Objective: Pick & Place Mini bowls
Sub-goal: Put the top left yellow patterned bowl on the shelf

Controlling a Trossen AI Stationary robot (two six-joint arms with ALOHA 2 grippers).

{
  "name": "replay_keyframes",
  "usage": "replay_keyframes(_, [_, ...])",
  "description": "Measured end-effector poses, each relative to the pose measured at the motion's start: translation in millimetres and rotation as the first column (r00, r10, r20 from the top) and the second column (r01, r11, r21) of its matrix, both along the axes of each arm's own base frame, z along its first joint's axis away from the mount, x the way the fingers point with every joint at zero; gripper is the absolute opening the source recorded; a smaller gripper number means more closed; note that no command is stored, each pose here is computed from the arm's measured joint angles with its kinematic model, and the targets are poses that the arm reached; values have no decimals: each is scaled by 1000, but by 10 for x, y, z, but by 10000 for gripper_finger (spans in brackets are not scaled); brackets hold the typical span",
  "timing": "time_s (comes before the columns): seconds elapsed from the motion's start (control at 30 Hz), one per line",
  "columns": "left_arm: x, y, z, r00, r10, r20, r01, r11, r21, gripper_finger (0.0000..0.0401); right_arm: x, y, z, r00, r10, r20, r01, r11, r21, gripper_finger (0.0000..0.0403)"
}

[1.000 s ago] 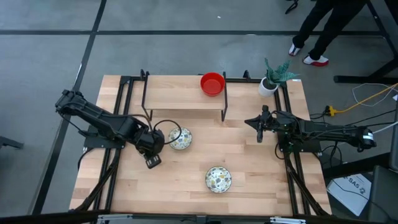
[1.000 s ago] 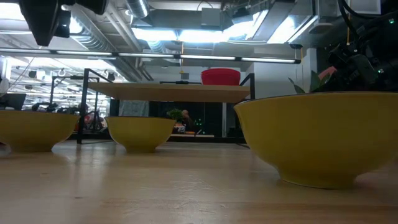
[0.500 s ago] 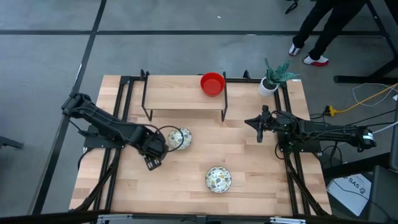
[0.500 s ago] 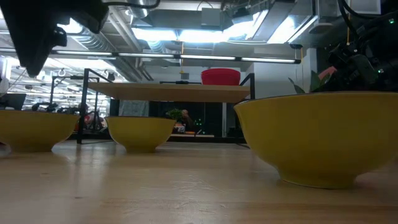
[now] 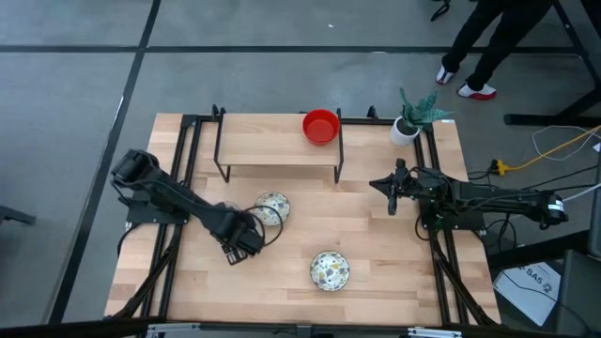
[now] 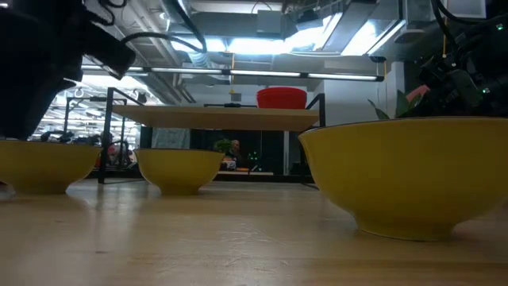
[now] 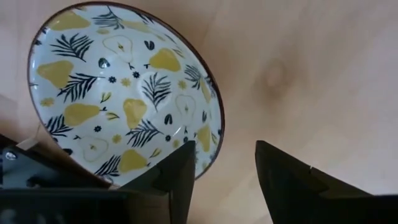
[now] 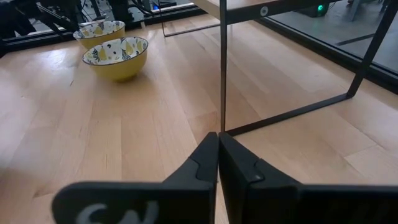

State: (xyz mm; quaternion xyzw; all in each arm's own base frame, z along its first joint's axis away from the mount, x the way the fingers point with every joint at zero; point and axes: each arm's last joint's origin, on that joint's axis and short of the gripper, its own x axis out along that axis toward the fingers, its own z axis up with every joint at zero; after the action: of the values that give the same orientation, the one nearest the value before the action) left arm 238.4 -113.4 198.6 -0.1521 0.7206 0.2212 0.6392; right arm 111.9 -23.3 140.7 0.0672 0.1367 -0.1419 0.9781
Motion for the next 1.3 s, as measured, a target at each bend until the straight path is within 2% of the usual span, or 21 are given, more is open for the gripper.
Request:
replay_keyframes(0.27, [35, -55, -151, 1000, -9, -13, 11, 994, 108, 144, 0, 0, 0, 1000, 0, 0, 0, 1000, 0, 14])
replay_keyframes(0.47, [30, -43, -158, 1000, -15, -18, 17, 990, 140, 134, 0, 0, 0, 1000, 0, 0, 0, 1000, 0, 14])
replay_keyframes(0.8, [-100, 47, -345, 996, -13, -94, 28, 988, 154, 117, 0, 0, 0, 1000, 0, 0, 0, 1000, 0, 14])
replay_keyframes(1.3, [-103, 52, -350, 996, -25, -87, 39, 986, 161, 57, 0, 0, 0, 1000, 0, 0, 0, 1000, 0, 14])
